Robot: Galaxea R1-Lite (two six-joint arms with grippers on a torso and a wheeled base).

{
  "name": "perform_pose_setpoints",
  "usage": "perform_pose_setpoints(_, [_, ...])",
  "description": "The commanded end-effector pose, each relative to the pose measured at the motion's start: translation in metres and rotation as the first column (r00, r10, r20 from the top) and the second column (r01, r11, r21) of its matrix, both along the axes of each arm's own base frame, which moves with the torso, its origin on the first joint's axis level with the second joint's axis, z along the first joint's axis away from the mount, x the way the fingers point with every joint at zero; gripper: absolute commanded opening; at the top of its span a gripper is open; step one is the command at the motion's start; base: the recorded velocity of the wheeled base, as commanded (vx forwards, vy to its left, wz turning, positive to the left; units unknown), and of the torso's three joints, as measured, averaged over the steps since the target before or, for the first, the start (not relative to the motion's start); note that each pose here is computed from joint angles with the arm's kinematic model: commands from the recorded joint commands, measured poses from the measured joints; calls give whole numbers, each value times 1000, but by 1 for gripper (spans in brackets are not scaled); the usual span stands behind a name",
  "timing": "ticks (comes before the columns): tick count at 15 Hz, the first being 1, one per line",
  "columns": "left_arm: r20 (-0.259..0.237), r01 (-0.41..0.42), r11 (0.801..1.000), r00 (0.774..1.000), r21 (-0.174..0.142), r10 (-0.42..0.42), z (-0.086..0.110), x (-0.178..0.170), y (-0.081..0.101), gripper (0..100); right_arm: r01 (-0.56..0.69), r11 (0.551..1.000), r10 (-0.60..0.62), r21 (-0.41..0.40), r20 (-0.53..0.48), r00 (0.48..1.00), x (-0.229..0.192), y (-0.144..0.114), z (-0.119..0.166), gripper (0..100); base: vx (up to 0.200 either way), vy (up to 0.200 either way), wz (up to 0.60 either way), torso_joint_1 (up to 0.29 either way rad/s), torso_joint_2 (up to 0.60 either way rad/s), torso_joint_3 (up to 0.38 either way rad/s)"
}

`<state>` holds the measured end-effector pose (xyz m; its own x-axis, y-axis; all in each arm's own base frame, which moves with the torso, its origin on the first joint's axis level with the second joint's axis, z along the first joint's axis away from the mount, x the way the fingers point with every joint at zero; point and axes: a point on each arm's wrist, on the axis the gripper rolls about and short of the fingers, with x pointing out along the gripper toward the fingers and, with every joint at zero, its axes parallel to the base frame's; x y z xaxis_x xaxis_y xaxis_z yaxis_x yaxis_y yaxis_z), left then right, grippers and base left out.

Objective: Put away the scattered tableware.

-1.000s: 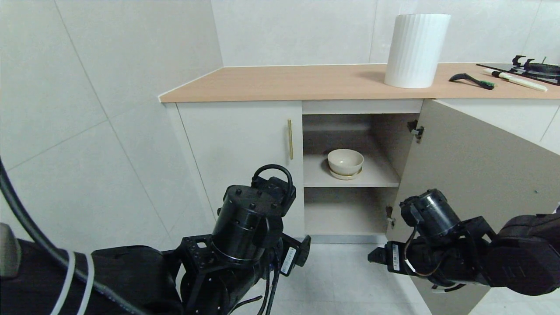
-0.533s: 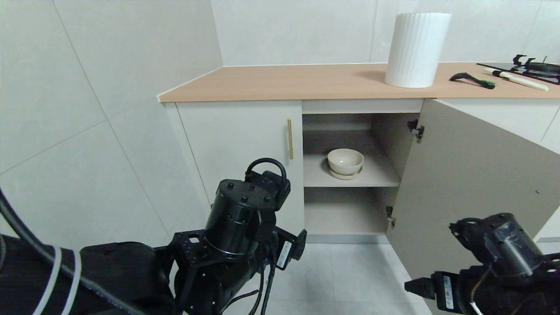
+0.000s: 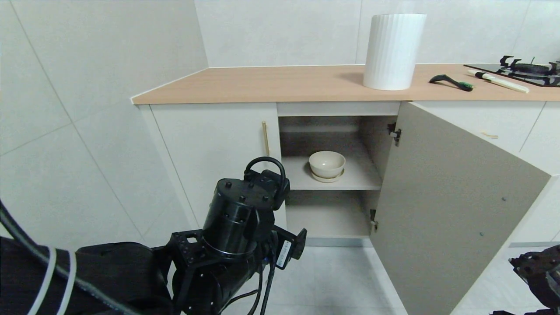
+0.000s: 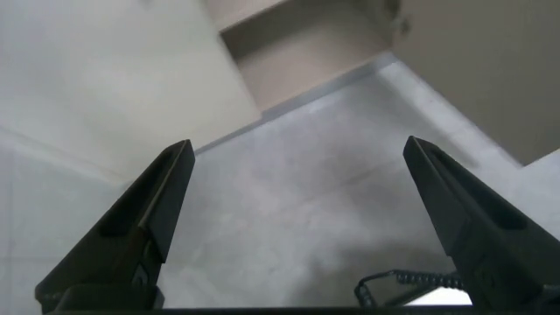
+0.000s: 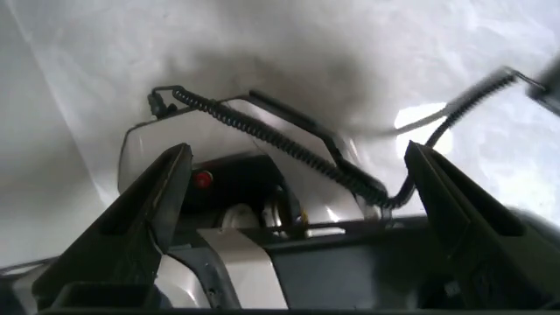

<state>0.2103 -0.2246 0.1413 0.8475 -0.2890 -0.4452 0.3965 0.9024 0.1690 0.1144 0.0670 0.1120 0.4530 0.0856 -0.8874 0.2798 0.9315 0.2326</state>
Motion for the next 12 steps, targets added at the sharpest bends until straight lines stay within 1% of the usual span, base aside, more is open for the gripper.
perform_pose_setpoints(1, [-1, 0, 1000, 1000, 0, 0, 0, 0, 0, 100, 12, 1000, -12, 1, 3, 1000, -9, -6, 4, 100, 0, -200, 0, 7, 12, 7])
perform_pose_setpoints(2, [0, 0, 1000, 1000, -1, 0, 0, 0, 0, 100, 53, 999, -53, 4, 8, 999, -11, -10, 6, 100, 0, -200, 0, 7, 2, -2])
perform_pose_setpoints(3, [0, -1, 1000, 1000, -1, 1, 0, 0, 0, 100, 63, 998, -63, 2, 8, 998, -11, -10, 6, 100, 0, -200, 0, 2, 2, -2])
perform_pose_setpoints(4, [0, 0, 1000, 1000, -1, 0, 0, -1, 1, 100, 183, 981, -181, -67, 37, 983, -8, -22, 9, 100, 0, -200, 0, 2, 2, 2])
perform_pose_setpoints(5, [2, 1, 1000, 1000, -1, -1, 1, -1, 1, 100, 202, 976, -199, -78, 41, 979, -8, -24, 10, 100, 0, 0, 0, 0, 0, 0])
perform_pose_setpoints(6, [8, 3, 1000, 1000, 0, -3, 3, -2, 2, 100, 262, 961, -257, -92, 66, 964, -8, -31, 15, 100, 0, 0, 0, 0, 0, 0])
perform_pose_setpoints(7, [14, 2, 1000, 1000, -7, -2, 6, -2, 3, 100, 307, 949, -299, -76, 97, 949, -14, -38, 25, 100, 0, 0, 0, 0, 0, 0])
perform_pose_setpoints(9, [22, 6, 1000, 1000, -15, -5, 9, -4, 4, 100, 352, 933, -342, -78, 118, 932, -24, -46, 37, 100, 0, 0, 0, 0, 0, 0])
perform_pose_setpoints(10, [34, 4, 1000, 999, -29, -3, 15, -5, 6, 100, 408, 911, -393, -63, 171, 903, -26, -52, 47, 100, 0, 0, 0, 0, 0, 0])
perform_pose_setpoints(11, [45, 4, 999, 999, -43, -2, 20, -7, 8, 100, 441, 897, -425, -37, 205, 882, -20, -54, 55, 100, 0, 0, 0, 0, 0, 0])
perform_pose_setpoints(12, [58, 5, 998, 998, -58, -1, 26, -9, 11, 100, 447, 894, -430, -15, 249, 868, -9, -53, 62, 100, 0, 0, 0, 0, 0, 0])
